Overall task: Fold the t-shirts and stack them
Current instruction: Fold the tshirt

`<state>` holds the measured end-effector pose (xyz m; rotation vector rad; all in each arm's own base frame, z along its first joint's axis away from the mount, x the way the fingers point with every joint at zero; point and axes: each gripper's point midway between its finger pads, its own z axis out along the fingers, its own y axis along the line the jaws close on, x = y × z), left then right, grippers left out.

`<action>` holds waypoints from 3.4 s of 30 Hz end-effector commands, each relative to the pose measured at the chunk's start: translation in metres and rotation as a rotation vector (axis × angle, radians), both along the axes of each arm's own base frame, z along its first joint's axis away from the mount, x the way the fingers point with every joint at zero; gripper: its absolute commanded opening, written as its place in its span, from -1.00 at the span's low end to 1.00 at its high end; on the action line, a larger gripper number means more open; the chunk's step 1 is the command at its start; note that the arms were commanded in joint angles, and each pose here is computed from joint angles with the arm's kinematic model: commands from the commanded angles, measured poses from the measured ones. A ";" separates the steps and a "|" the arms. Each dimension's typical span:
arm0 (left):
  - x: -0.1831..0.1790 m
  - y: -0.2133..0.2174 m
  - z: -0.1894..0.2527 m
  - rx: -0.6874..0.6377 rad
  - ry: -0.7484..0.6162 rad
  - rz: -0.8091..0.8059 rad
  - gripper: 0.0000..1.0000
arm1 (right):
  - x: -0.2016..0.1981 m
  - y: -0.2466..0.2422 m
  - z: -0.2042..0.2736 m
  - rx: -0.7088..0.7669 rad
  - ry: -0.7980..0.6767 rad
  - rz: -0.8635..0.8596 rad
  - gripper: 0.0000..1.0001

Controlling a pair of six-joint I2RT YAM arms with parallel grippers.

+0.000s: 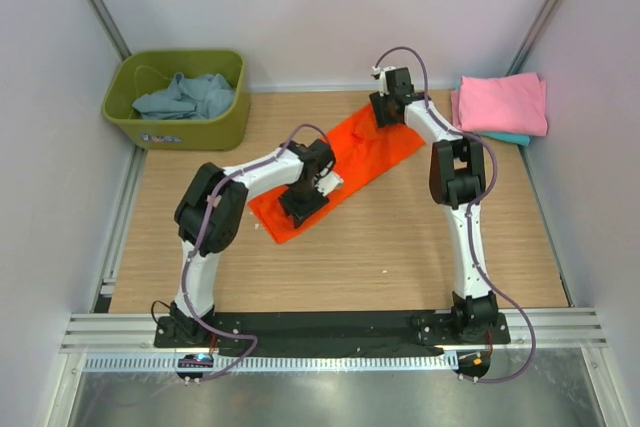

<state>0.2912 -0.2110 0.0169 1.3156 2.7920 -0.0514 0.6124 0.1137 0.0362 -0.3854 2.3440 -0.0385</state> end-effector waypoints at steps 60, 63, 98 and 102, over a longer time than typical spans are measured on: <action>-0.026 -0.020 -0.009 0.179 -0.170 -0.330 -0.11 | -0.018 -0.033 -0.005 0.346 0.079 -0.241 0.16; -0.039 -0.040 -0.012 0.171 -0.165 -0.363 -0.11 | -0.010 -0.021 -0.004 0.349 0.063 -0.214 0.16; -0.103 -0.204 -0.028 0.073 -0.234 -0.619 -0.11 | 0.027 0.050 0.018 0.498 -0.011 -0.034 0.16; -0.097 -0.211 -0.027 0.070 -0.262 -0.623 -0.12 | 0.028 0.055 0.022 0.511 -0.021 -0.005 0.17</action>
